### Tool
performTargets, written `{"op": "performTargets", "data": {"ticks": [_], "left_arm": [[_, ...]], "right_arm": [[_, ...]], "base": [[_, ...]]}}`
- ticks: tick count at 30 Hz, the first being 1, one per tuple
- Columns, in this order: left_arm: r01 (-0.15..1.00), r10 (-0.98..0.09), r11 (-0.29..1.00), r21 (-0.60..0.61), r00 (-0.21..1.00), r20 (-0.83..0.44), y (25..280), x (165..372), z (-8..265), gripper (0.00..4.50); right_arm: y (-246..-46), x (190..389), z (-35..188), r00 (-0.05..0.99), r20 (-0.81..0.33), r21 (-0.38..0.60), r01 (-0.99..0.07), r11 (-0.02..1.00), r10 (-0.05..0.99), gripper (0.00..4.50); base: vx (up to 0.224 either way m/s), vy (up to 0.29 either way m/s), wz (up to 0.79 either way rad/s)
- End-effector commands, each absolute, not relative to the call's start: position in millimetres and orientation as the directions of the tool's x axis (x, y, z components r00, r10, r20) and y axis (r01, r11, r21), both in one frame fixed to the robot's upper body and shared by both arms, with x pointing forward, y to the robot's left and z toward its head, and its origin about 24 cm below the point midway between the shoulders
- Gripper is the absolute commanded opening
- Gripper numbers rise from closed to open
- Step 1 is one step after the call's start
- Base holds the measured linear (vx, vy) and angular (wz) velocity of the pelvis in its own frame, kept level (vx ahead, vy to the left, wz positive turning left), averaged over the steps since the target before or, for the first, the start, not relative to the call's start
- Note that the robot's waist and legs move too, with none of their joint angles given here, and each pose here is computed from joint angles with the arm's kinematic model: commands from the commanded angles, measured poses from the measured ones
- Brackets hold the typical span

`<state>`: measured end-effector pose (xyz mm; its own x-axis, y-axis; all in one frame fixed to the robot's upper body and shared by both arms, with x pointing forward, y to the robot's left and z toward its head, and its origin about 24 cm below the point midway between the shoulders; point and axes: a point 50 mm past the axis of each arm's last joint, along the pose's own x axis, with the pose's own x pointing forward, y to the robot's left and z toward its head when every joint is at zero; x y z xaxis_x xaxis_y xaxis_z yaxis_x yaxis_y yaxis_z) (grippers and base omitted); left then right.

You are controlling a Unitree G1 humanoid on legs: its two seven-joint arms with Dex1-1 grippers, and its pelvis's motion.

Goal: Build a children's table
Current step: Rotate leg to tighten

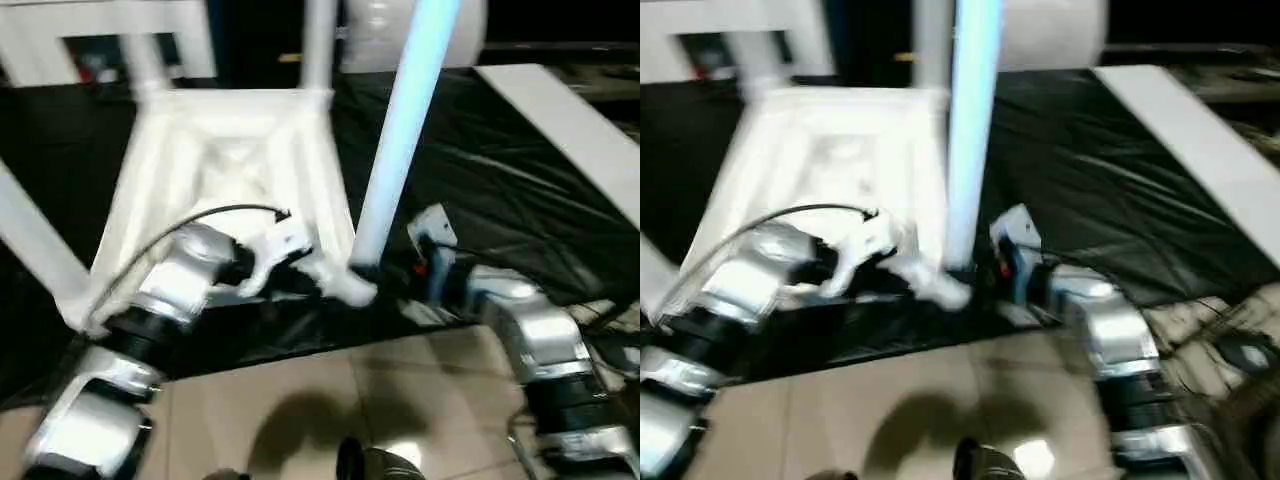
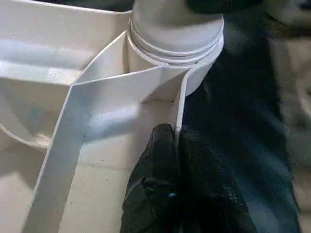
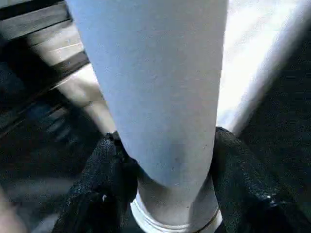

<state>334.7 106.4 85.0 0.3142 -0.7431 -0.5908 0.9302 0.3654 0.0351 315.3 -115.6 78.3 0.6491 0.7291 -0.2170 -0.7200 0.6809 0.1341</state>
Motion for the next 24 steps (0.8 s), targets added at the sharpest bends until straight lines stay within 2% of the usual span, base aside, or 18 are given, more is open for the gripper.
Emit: {"op": "performTargets", "data": {"ticks": [1,2,3,4,5,6,8,9,11,13,16,18,20,21,23,24], "left_arm": [[0.936,-0.801,0.351,0.027,0.315,-0.51,70.5,331.8,94.4,0.0],[0.901,-0.778,0.432,0.046,0.398,-0.486,64.9,338.2,97.9,0.0],[0.901,-0.778,0.432,0.046,0.398,-0.486,64.9,338.2,97.9,0.0],[0.862,-0.752,0.502,0.067,0.473,-0.459,60.9,344.6,102.0,0.0],[0.86,-0.75,0.506,0.069,0.478,-0.457,60.7,345.0,102.3,0.0],[0.828,-0.727,0.554,0.086,0.531,-0.436,58.6,350.1,106.0,0.0],[0.811,-0.711,0.576,0.101,0.558,-0.427,58.6,353.0,108.3,0.0],[0.805,-0.703,0.583,0.113,0.569,-0.426,59.5,354.1,109.4,0.0],[0.805,-0.702,0.581,0.12,0.57,-0.427,60.4,354.5,109.8,0.0],[0.807,-0.697,0.575,0.138,0.571,-0.434,63.3,354.7,109.3,0.0],[0.823,-0.703,0.544,0.162,0.552,-0.448,67.8,353.0,106.7,0.0],[0.844,-0.72,0.511,0.16,0.522,-0.457,73.3,350.2,104.0,0.0],[0.851,-0.724,0.5,0.159,0.512,-0.462,76.0,349.4,102.8,0.0],[0.87,-0.739,0.465,0.162,0.483,-0.47,80.5,347.5,100.9,0.0],[0.88,-0.746,0.447,0.161,0.466,-0.477,83.0,346.6,99.5,0.0],[0.896,-0.757,0.413,0.164,0.438,-0.484,86.7,345.2,97.9,0.0]], "right_arm": [[-72.3,311.2,73.2,0.595,-0.228,0.2,-0.746,0.635,0.771,1.99],[-66.7,321.4,71.9,0.699,-0.236,0.224,-0.637,0.738,0.675,1.98],[-66.7,321.4,71.9,0.699,-0.236,0.224,-0.637,0.738,0.675,1.98],[-60.5,328.9,71.0,0.767,-0.245,0.229,-0.549,0.804,0.594,1.98],[-60.0,329.3,71.1,0.77,-0.245,0.229,-0.544,0.807,0.589,1.98],[-53.0,334.6,72.4,0.814,-0.243,0.222,-0.482,0.847,0.527,1.98],[-46.1,336.1,75.8,0.824,-0.21,0.239,-0.479,0.845,0.527,1.98],[-42.1,336.4,79.7,0.828,-0.162,0.269,-0.485,0.832,0.536,2.33],[-41.2,336.7,82.4,0.836,-0.129,0.288,-0.484,0.827,0.534,2.68],[-45.3,337.5,83.8,0.849,-0.105,0.3,-0.469,0.83,0.518,2.7],[-54.2,337.0,84.9,0.848,-0.077,0.25,-0.494,0.833,0.525,3.11],[-69.6,335.7,86.4,0.845,-0.048,0.249,-0.506,0.826,0.532,3.14],[-76.6,334.8,87.5,0.842,-0.034,0.237,-0.517,0.823,0.539,3.44],[-89.7,331.9,89.6,0.824,-0.014,0.206,-0.551,0.808,0.566,3.57],[-96.4,329.9,91.0,0.811,-0.004,0.185,-0.574,0.797,0.585,3.63],[-105.6,326.2,92.9,0.781,0.001,0.15,-0.617,0.772,0.624,3.88]], "base": [[0.0,0.0,0.0],[0.0,0.0,0.0],[0.0,0.0,0.0],[0.0,0.0,0.0],[0.057,-0.029,0.07],[0.057,-0.029,0.07],[0.06,0.006,-0.21],[0.065,0.023,-0.21],[0.075,-0.007,0.11],[0.077,-0.026,0.1],[0.059,-0.032,-0.01],[0.0,0.0,0.0],[0.0,0.0,0.0],[0.0,0.0,0.0],[0.0,0.0,0.0],[0.0,0.0,0.0]]}}
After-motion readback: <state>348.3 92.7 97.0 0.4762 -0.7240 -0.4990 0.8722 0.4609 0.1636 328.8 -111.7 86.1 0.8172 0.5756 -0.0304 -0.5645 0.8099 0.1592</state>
